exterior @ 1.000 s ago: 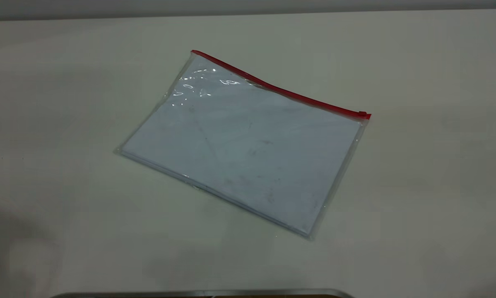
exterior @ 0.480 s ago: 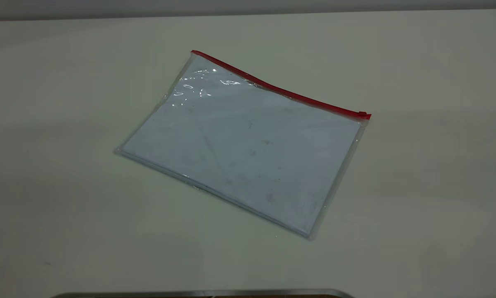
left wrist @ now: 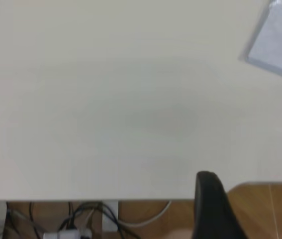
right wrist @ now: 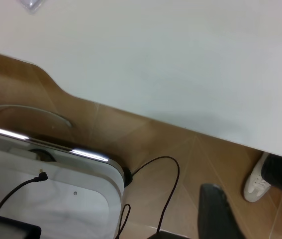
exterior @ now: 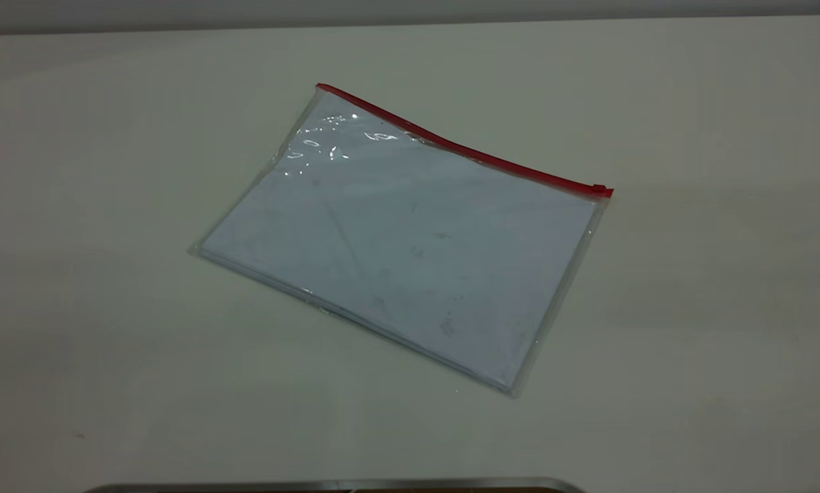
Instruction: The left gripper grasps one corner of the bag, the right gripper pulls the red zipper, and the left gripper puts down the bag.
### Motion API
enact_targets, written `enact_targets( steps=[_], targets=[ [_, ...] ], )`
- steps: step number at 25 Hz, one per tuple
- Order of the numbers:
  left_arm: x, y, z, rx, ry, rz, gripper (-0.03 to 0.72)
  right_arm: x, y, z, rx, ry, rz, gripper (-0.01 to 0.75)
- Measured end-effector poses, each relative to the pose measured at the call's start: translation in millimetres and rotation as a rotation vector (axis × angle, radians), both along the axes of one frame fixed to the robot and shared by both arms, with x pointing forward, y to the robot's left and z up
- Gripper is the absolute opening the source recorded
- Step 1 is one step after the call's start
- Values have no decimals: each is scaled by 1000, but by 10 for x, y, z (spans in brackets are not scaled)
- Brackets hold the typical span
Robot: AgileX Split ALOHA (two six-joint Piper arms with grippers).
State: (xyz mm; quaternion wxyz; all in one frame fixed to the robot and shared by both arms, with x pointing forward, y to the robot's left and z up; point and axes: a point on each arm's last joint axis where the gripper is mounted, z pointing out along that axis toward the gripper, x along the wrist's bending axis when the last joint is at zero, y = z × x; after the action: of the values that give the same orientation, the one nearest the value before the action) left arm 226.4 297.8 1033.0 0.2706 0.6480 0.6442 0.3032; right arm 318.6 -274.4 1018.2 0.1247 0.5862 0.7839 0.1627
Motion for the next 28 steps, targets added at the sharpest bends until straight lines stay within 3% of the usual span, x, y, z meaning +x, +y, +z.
enact_targets(
  steps=[8, 14, 21, 28],
  targets=[
    [-48, -3, -11, 4, -45, 2, 465, -55, -45, 42, 23, -48, -45, 398],
    [-47, -2, -14, 5, -44, 3, 465, -336, -212, 181, 68, -269, -242, 398],
    [-47, 0, -14, 5, -44, -4, 465, -816, -243, 241, 118, -574, -262, 398],
    [-48, 13, -14, 3, -44, -80, 465, -878, -245, 232, 123, -605, -261, 398]
  ],
)
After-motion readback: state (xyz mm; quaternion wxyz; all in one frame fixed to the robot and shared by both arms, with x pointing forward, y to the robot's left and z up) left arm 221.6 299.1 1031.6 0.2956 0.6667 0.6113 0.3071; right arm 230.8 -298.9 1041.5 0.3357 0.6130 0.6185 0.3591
